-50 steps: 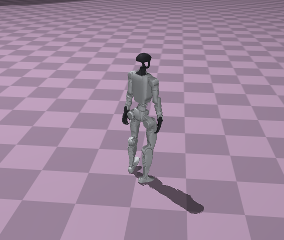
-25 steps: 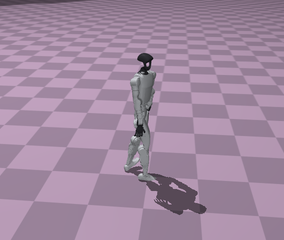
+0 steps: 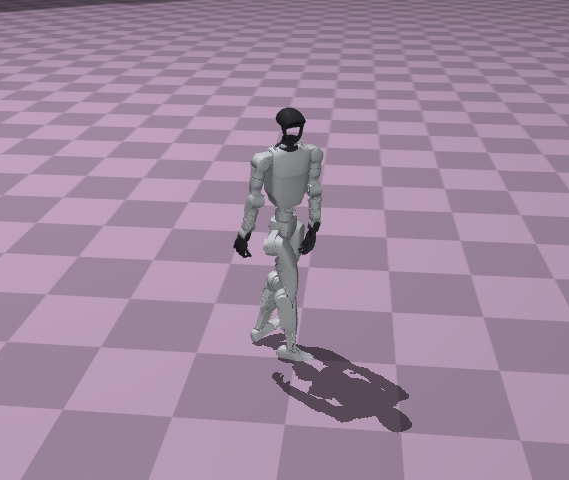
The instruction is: In place motions
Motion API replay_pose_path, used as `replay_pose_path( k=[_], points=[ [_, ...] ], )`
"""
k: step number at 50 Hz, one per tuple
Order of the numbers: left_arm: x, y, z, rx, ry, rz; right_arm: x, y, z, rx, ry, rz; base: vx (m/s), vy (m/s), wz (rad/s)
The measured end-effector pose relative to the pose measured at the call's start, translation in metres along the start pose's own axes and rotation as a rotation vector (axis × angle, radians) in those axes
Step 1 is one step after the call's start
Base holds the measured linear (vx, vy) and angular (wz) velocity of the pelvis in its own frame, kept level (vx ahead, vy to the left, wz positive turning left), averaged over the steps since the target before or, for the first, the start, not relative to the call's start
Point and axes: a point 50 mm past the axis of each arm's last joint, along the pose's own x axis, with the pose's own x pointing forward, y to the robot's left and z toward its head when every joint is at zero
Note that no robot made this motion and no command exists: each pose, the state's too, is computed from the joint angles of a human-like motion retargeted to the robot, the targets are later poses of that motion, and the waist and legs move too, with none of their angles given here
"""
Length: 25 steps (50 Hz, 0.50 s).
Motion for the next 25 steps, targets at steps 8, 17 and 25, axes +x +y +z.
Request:
replay_pose_path(
  k=[8, 17, 25],
  points=[
    [0.002, -0.004, -0.028, 0.022, 0.124, -0.015, -0.007, -0.007, 0.029, -0.085, -0.092, -0.031, 0.0, 0.0, 0.0],
    [-0.005, 0.015, -0.035, -0.032, 0.177, 0.03, -0.026, -0.026, 0.071, -0.113, -0.261, -0.079, 0.04, -0.1, 0.47],
    [-0.007, 0.024, -0.002, -0.074, 0.043, 0.059, -0.03, -0.045, 0.067, -0.07, -0.278, -0.113, 0.13, -0.22, 1.26]
  ],
)
